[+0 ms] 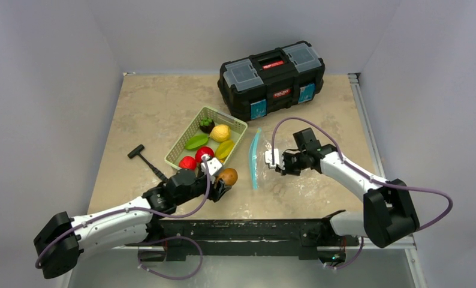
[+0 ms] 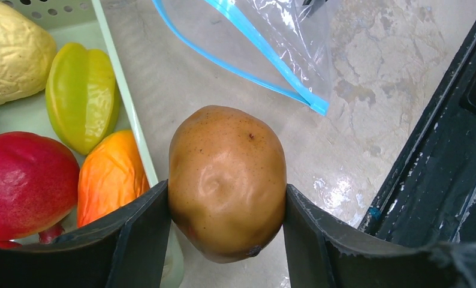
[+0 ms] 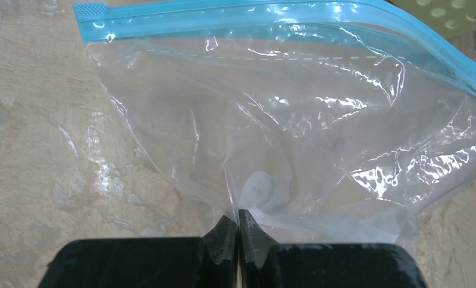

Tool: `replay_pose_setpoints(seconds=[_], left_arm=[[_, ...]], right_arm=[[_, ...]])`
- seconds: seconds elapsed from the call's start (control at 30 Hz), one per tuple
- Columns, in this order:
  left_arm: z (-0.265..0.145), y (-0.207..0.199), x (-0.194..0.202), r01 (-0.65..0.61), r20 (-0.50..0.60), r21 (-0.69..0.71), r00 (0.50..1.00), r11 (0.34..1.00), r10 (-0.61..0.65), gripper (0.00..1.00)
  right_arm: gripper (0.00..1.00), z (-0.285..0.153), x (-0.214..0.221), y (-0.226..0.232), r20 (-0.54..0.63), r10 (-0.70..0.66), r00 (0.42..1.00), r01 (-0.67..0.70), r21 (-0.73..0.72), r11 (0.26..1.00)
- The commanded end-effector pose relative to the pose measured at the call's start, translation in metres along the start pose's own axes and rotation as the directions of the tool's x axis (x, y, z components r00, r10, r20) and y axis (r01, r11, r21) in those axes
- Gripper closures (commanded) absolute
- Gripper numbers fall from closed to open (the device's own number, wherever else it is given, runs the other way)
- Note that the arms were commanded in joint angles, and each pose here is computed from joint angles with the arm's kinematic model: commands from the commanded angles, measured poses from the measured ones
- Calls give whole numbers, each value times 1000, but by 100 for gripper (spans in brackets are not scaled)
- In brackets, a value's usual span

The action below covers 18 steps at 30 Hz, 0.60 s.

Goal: Open the zip-top bag and remove the fake food
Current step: Pick up the fake fruit from the zipper food storage bag, then place the fake fruit in the bin.

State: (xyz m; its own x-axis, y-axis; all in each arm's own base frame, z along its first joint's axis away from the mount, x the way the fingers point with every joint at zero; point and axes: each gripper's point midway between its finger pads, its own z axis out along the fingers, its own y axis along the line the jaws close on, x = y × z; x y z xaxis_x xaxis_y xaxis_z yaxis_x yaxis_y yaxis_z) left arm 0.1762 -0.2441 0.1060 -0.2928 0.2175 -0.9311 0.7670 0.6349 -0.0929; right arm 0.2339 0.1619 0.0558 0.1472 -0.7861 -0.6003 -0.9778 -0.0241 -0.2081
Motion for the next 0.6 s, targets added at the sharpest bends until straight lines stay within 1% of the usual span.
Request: replay_pose_setpoints(seconds=[0.0,0.2,0.57], left_arm=[[-4,4,-27,44,48,-28,998,999,-43,100],[-9,11,-35,77,52,-61,996,995,-74,100],[-18,30,-53,156,99,-121,985,980,-145,100]], right_arm=[[100,-15,-8,-27,11,0,1000,-1,106,994],[100,-18,-3,-36,-2,25,1000,-24,145,989],[100,-29,9,-54,-24,90,996,-82,243,967]])
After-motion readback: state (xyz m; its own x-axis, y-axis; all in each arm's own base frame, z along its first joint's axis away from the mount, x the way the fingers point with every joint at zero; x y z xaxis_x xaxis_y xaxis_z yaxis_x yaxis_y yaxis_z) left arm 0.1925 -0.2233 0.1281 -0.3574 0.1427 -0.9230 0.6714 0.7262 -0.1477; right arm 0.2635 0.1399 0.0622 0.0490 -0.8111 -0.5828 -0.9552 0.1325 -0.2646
